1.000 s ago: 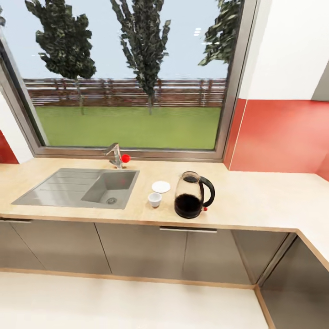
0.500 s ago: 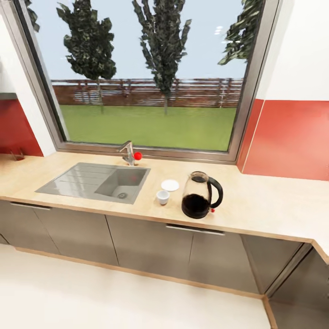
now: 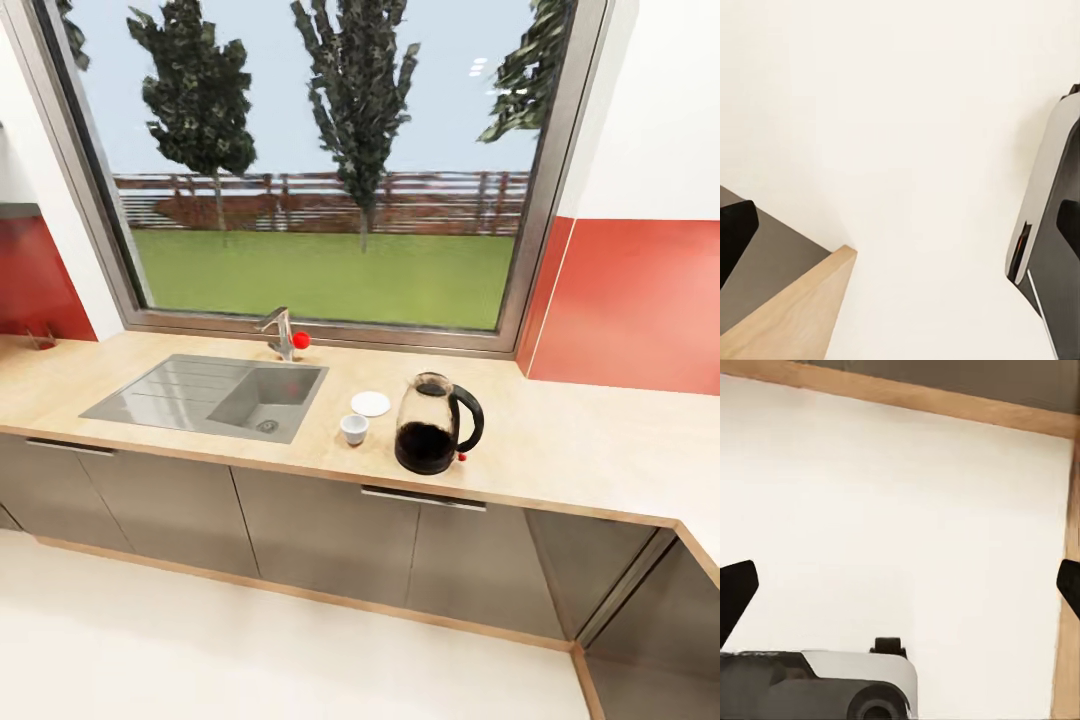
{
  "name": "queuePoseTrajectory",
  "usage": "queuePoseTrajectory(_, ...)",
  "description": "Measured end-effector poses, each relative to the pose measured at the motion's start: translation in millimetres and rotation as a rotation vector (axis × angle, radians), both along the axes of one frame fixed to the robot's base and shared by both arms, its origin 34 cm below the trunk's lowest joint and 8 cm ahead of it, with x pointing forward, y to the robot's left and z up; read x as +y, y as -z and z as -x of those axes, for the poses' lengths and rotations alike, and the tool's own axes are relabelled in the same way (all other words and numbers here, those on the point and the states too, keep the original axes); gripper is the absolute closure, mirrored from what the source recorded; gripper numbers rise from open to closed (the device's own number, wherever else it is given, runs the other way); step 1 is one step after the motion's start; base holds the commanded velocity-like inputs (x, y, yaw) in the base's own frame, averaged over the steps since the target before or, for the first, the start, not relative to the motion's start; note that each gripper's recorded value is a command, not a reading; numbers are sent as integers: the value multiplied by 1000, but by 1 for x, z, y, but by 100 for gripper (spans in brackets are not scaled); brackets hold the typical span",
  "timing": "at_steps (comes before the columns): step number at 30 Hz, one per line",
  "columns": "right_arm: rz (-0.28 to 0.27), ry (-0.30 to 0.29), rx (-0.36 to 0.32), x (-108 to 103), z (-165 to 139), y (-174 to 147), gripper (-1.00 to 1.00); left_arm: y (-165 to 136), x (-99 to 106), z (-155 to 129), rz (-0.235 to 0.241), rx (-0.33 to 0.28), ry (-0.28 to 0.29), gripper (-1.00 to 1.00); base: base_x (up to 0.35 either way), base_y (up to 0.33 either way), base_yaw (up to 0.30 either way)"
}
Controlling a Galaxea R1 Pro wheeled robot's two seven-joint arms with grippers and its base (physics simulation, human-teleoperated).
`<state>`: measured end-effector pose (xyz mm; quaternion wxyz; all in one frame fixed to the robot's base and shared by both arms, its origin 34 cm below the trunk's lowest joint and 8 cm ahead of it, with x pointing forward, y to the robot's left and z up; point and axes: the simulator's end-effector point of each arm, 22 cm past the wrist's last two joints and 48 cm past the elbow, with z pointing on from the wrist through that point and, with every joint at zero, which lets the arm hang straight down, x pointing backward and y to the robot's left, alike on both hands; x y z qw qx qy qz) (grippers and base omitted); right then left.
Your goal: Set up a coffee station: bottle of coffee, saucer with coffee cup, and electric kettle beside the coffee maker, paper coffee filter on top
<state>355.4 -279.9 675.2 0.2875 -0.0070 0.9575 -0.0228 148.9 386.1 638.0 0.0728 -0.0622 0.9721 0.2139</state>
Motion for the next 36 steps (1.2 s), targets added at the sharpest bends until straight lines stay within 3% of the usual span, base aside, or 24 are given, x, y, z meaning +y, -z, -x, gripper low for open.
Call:
queuePoseTrajectory(2,-6,-3,-128,4,-39,-25,-100,0,1,0,0,-2,-2,-100,0,0,0)
queuePoseTrajectory(6,-22,-4,-313,15,-89,-67,-100,0,1,0,-1,-2,-2,-100,0,0,0)
queuePoseTrajectory(13,-40,-8,-677,26,-185,-192,-100,0,2,2,-3,5,-3,-100,0,0,0)
queuePoseTrajectory(21,-39,-10,-968,25,-232,-320,-100,-1,4,4,-6,9,-3,-100,0,0,0)
queuePoseTrajectory(27,-36,-9,-1067,19,-240,-367,-100,-1,6,6,-8,13,-2,-100,0,0,0)
queuePoseTrajectory(36,5,4,-1099,-9,-241,-382,-100,-1,5,6,-4,13,1,-100,0,0,0)
